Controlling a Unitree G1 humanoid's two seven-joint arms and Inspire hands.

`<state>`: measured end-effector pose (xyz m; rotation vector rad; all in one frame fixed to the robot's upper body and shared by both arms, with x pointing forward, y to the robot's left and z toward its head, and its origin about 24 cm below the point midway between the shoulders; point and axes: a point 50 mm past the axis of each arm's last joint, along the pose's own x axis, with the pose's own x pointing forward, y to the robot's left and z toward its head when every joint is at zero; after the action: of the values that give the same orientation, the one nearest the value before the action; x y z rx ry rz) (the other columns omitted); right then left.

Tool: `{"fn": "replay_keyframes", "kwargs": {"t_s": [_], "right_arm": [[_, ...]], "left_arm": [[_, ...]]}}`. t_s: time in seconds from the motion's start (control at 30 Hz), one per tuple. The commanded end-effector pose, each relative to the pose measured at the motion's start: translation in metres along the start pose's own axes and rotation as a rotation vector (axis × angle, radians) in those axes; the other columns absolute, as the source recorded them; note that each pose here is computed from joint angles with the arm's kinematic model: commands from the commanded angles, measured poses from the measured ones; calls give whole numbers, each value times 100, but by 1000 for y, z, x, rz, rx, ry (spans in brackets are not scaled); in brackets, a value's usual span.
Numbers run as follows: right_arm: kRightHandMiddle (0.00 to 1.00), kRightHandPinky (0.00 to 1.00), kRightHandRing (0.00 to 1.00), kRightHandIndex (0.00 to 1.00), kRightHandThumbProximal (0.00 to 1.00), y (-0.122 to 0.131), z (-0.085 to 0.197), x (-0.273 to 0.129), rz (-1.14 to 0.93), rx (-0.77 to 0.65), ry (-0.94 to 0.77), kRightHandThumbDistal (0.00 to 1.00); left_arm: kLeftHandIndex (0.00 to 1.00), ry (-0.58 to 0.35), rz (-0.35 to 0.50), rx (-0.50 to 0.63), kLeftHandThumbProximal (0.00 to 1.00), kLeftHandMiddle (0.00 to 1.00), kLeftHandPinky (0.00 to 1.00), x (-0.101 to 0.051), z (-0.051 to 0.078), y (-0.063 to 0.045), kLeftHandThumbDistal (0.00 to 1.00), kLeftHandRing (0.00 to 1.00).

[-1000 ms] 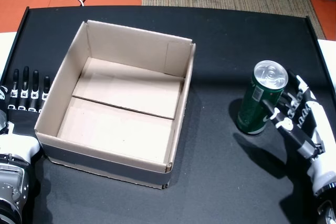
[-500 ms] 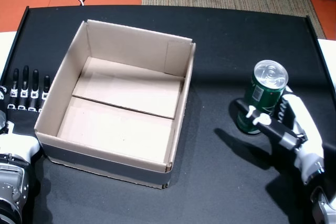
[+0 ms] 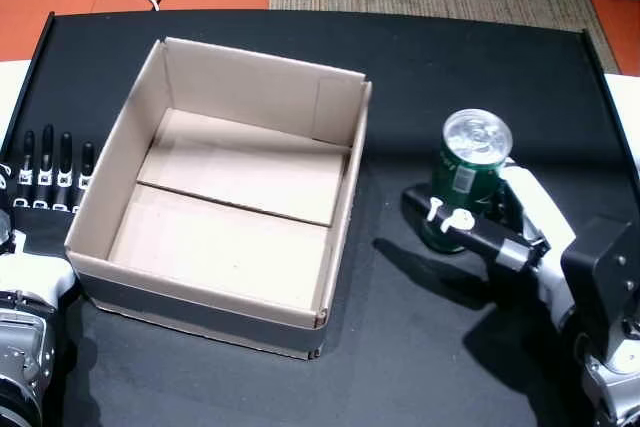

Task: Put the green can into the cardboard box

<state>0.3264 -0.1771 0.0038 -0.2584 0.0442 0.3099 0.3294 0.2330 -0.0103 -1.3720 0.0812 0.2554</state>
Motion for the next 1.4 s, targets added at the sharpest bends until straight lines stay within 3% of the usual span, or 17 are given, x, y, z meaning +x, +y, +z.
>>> {"fn": "replay_keyframes", "kwargs": {"t_s": [0.0,0.2,0.37,0.43,0.47,0.5,0.53,0.57,0.6,0.67,0.87,0.97,1.07,1.13,1.3,1.37], "right_arm": [[92,100,92,93,51,0,-1,1,-13,30,12,100],[91,100,90,91,49,1,-1,1,-20,41,15,100],[89,100,89,90,47,4,-1,3,-42,64,15,100],[87,95,87,88,43,5,-1,4,-55,86,22,100],[82,89,82,84,34,5,-1,5,-71,93,26,87],[79,85,78,82,33,6,-1,5,-86,96,28,83],[71,79,71,75,27,6,-1,6,-105,94,31,54],[55,70,56,61,3,6,-1,6,-128,80,29,11],[47,64,48,54,0,6,-1,6,-143,67,26,2],[31,52,33,39,0,6,-1,5,-159,30,23,0],[16,39,19,15,0,6,-3,4,-152,8,40,0],[11,36,16,10,3,6,-2,5,-143,-15,41,0],[6,33,11,5,21,5,-1,5,-145,-22,32,0],[4,32,10,3,27,3,0,5,-155,-13,26,0],[1,31,6,0,28,-1,0,4,-171,-3,24,0],[0,28,5,0,41,-2,2,5,-164,-31,11,0]], "left_arm": [[56,21,115,-4,57,56,81,-14,-5,28,0,68],[52,20,108,-14,52,54,78,-16,-4,31,0,67],[53,19,113,9,56,56,77,-15,-3,30,0,68],[52,21,109,12,55,55,76,-16,-2,31,0,68],[52,19,111,16,55,55,77,-16,-2,31,0,68],[52,18,113,18,55,55,77,-16,-2,31,0,68],[53,15,115,15,55,56,78,-16,-1,30,0,69],[53,14,114,10,56,56,80,-15,-1,30,0,69],[54,13,112,5,56,56,80,-15,-1,30,0,69],[52,10,111,5,55,56,81,-15,-1,29,0,68],[54,4,117,-7,55,56,80,-14,-1,28,0,68],[54,4,122,-8,59,56,79,-13,-1,27,0,67],[54,2,120,-6,60,56,78,-13,-1,26,0,67],[54,0,123,-12,60,55,78,-12,-2,25,0,66],[53,1,127,-14,60,54,78,-12,-2,25,0,64],[53,1,126,-4,59,54,77,-12,-3,25,0,65]]}}
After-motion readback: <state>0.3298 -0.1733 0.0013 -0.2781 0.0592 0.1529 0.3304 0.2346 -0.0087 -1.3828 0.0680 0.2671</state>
